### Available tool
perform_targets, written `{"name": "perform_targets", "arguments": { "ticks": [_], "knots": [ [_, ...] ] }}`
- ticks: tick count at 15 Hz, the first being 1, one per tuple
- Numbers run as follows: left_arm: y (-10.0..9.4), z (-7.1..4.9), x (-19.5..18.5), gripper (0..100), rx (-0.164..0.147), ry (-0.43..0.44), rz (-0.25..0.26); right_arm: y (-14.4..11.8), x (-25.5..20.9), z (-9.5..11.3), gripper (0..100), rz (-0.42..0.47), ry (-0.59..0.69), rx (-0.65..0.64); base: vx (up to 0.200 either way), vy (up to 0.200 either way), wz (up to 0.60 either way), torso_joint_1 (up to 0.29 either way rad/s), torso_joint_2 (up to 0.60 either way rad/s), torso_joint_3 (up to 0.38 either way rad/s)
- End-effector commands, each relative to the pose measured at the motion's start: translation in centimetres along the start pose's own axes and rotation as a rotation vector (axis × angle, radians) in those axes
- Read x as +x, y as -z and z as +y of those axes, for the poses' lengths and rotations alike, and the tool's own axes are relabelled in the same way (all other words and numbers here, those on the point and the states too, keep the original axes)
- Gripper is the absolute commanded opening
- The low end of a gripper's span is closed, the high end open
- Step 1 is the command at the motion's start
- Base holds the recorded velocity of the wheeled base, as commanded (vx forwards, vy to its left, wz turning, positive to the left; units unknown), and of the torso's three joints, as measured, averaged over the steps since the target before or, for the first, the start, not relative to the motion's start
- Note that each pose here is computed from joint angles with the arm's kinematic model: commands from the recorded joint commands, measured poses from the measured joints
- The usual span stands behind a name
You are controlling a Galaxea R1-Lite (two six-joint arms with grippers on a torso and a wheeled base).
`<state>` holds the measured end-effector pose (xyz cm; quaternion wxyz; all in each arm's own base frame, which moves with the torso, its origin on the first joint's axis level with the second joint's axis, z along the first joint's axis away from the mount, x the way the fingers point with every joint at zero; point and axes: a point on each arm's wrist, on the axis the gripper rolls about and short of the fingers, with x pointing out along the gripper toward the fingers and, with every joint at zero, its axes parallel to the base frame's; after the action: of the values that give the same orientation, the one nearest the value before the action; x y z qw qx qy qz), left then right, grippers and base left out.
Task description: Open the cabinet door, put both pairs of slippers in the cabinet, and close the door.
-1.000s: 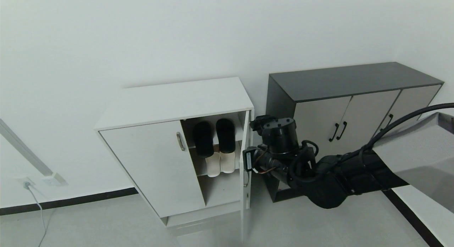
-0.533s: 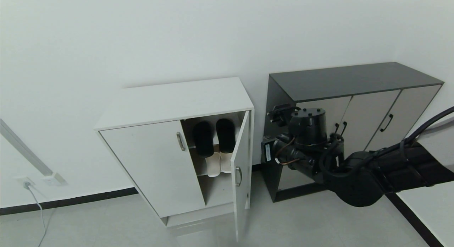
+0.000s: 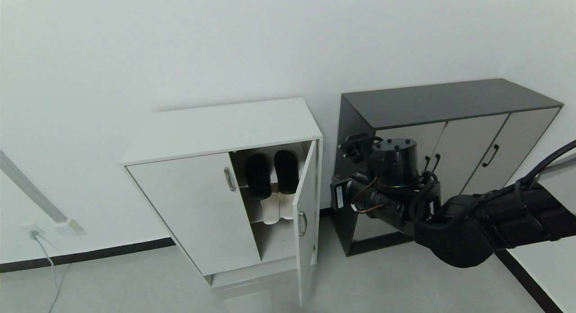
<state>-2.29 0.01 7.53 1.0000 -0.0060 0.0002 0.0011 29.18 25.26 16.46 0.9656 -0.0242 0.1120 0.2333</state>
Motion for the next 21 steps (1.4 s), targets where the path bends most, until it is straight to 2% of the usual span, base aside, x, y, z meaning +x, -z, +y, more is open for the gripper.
{"name": "perform_targets", "arguments": {
  "ticks": [1,3,8,14,18,21],
  "knots": [
    [0.0,0.0,0.0,0,0.000,-0.001,0.001,0.1,0.0,0.1,0,-0.003,-0.006,-0.001,0.000,0.000,0.00,0.000,0.00,0.000],
    [0.0,0.0,0.0,0,0.000,-0.001,0.001,0.2,0.0,0.1,0,-0.002,-0.006,-0.014,0.000,0.000,0.00,0.000,0.00,0.000],
    [0.0,0.0,0.0,0,-0.002,-0.001,0.001,0.3,0.1,0.2,0,0.000,-0.008,-0.021,0.000,0.000,0.60,0.001,0.01,0.002],
    [0.0,0.0,0.0,0,0.000,-0.001,0.001,1.1,-0.2,-0.7,0,0.001,0.019,-0.020,0.000,0.000,0.00,0.000,0.00,0.000],
    [0.0,0.0,0.0,0,0.000,-0.001,0.001,2.8,-1.9,-2.4,0,0.088,0.066,-0.029,0.000,0.000,0.00,0.000,0.00,0.000],
    [0.0,0.0,0.0,0,0.000,-0.001,0.001,5.0,-2.2,-2.7,0,0.165,0.045,-0.021,0.000,0.000,0.00,0.000,0.00,0.000]
  ]
}}
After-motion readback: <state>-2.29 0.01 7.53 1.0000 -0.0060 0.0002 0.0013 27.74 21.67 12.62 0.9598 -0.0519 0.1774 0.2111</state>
